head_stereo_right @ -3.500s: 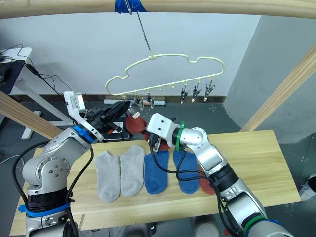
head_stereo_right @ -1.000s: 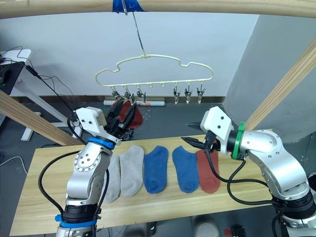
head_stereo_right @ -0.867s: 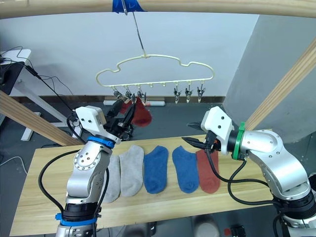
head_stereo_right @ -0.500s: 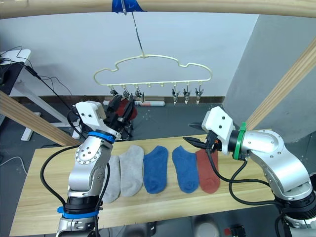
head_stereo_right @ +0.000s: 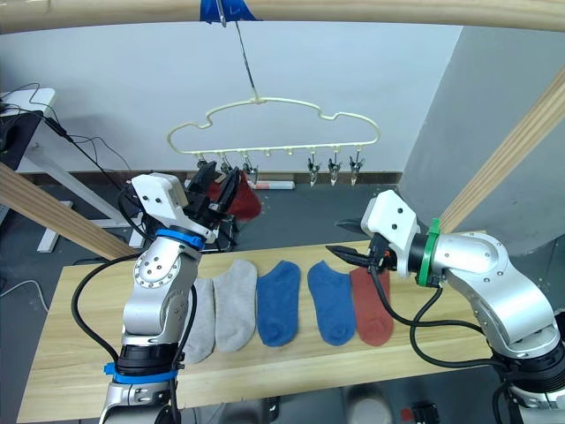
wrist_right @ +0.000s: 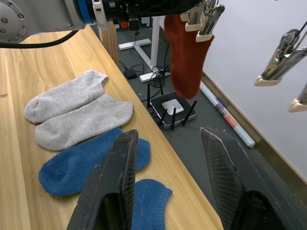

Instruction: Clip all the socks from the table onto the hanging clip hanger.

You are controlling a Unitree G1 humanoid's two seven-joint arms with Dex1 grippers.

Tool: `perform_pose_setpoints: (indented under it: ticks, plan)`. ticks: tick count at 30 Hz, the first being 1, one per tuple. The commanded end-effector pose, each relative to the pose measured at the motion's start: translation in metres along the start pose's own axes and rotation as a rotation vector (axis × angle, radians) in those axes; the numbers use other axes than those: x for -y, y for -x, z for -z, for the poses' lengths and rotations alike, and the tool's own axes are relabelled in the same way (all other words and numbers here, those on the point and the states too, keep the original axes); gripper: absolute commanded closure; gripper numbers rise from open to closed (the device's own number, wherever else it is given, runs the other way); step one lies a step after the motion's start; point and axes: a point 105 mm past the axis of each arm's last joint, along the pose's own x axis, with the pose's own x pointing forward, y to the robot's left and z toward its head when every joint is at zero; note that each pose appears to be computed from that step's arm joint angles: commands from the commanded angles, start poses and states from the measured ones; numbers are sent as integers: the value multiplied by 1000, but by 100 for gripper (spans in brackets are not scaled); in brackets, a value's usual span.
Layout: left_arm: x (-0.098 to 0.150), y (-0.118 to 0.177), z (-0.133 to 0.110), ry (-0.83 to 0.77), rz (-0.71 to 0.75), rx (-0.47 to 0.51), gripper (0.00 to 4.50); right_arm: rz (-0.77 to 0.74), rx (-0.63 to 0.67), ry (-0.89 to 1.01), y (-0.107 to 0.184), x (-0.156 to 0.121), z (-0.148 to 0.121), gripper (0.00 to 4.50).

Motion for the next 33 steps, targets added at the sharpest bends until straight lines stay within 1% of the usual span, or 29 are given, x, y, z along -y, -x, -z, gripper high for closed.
perform_pose_setpoints:
  ticks: [1,2,3,11,16,27,29,31,33]
  plan:
    - [-2,-2,-13,-17,1,53,347,12,35,51,5,-1,-12,236]
    - [-2,-2,-13,-17,4,54,373,11,35,51,5,-1,-12,236]
    - [-1,-2,-13,-17,7,55,384,11,35,52,5,-1,-13,236]
    - [-2,-2,-13,-14,10,53,386,12,23,37,6,-3,-9,236]
    - [-3,-1,-17,-7,5,62,386,2,-3,23,5,-10,2,236]
    - [-9,0,-11,50,-38,46,386,5,-5,25,5,-9,3,236]
    - [-9,-1,-10,52,-37,40,311,6,-6,25,5,-9,3,236]
    - [-9,-1,-10,54,-34,38,264,7,-7,26,6,-8,3,236]
    - [-8,-2,-10,60,-32,33,264,9,-8,28,6,-8,2,236]
